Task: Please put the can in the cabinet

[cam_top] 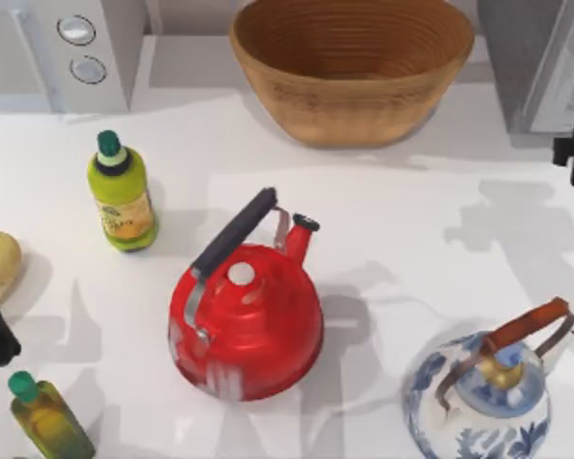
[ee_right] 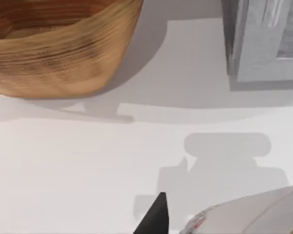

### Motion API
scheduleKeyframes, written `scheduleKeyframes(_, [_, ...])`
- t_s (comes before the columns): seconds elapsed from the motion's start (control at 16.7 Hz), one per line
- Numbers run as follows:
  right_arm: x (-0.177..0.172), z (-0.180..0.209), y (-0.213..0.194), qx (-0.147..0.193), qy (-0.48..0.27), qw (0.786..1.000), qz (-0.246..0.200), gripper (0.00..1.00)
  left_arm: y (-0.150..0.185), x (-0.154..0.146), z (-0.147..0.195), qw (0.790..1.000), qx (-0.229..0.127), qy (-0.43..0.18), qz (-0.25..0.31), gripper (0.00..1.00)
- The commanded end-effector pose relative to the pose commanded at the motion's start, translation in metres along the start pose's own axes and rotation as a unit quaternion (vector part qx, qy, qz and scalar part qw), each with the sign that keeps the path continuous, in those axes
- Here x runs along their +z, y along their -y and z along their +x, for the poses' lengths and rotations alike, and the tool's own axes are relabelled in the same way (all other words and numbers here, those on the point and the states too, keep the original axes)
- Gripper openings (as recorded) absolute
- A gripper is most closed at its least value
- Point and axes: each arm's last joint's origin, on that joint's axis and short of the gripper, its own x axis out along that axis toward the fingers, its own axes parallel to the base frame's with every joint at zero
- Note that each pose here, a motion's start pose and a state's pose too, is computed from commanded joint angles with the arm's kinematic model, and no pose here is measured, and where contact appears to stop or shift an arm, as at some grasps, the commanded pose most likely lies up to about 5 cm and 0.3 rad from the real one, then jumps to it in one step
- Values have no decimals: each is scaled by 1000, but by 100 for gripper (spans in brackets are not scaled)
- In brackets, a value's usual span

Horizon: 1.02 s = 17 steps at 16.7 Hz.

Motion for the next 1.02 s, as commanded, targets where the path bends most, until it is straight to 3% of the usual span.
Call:
scheduleKeyframes(0.3, [-66,-61,45,12,172,985,-4,0,0,0,0,1000,0,0,0,100])
scheduleKeyframes(0.6, [-140,-47,71,-20,266,963,-36,0,0,0,0,1000,0,0,0,100])
scheduleKeyframes(1.02, [-160,-36,79,-36,307,949,-54,0,0,0,0,1000,0,0,0,100])
